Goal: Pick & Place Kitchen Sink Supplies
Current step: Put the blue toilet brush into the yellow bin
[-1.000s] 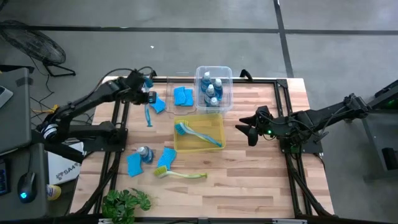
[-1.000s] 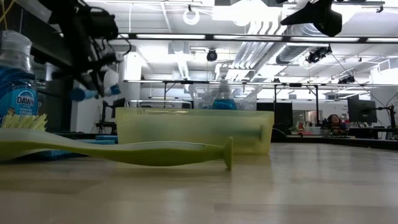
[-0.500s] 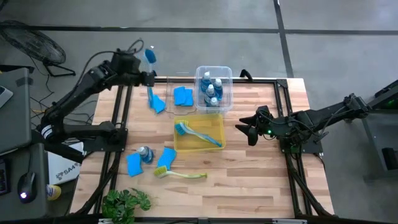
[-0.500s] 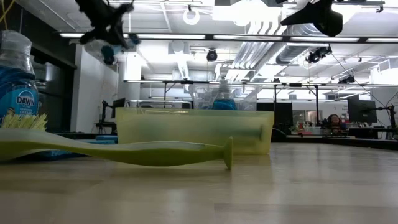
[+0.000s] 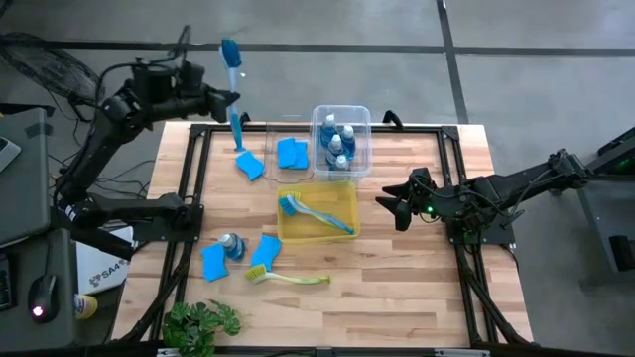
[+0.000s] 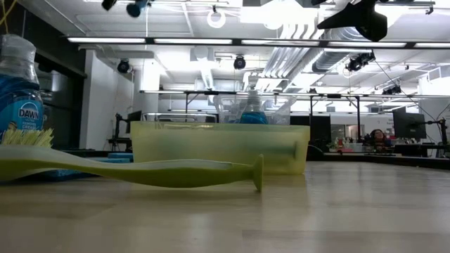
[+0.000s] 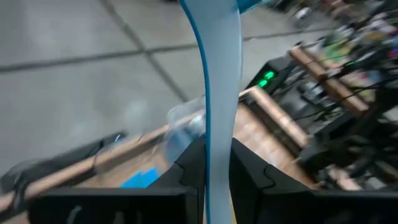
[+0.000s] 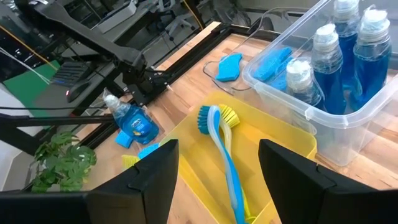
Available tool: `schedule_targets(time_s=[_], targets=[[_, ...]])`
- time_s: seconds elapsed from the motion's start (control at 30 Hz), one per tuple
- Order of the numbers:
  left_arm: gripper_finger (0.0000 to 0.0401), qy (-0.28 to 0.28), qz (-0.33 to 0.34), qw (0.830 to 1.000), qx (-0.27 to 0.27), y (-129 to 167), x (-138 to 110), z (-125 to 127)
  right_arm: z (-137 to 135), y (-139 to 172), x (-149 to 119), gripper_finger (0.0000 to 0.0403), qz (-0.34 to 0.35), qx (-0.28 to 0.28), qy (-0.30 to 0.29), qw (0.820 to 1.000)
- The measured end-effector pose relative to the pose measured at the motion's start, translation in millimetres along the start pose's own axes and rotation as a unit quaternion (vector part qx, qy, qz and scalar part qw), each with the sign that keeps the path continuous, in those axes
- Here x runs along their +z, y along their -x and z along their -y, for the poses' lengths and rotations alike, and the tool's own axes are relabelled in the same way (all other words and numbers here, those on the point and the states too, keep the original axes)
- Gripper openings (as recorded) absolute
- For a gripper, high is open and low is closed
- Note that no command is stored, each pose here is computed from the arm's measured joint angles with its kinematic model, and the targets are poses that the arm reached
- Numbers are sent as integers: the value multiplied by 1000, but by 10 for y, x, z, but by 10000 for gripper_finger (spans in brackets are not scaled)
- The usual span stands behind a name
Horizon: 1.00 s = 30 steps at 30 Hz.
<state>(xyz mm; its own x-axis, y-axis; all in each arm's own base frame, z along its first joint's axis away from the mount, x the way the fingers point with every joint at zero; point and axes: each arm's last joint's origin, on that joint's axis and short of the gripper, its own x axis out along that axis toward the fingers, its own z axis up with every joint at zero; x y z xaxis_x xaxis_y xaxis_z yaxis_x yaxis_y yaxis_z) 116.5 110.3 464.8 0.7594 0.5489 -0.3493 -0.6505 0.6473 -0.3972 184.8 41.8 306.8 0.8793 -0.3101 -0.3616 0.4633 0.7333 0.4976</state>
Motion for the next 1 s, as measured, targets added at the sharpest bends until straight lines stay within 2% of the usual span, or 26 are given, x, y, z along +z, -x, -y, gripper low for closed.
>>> schedule_targets(time_s=[0.2,0.4,0.57,0.67,0.87,1.0], targets=[[39,-45,71,993,-85,217,233,163,4,0,-3,216,-1,-2,1,1000],[39,-155,128,963,-181,317,363,283,7,0,-6,216,-2,-3,3,1000],[39,-164,160,947,-223,308,447,336,18,0,-15,216,-6,-8,8,1000],[39,-178,180,931,-265,293,490,412,24,-2,-22,216,-8,-10,9,1000],[39,-241,165,888,-356,146,451,583,28,-4,-27,216,-9,-12,10,1000],[39,-253,128,876,-391,3,365,688,27,-4,-28,216,-10,-10,10,1000]])
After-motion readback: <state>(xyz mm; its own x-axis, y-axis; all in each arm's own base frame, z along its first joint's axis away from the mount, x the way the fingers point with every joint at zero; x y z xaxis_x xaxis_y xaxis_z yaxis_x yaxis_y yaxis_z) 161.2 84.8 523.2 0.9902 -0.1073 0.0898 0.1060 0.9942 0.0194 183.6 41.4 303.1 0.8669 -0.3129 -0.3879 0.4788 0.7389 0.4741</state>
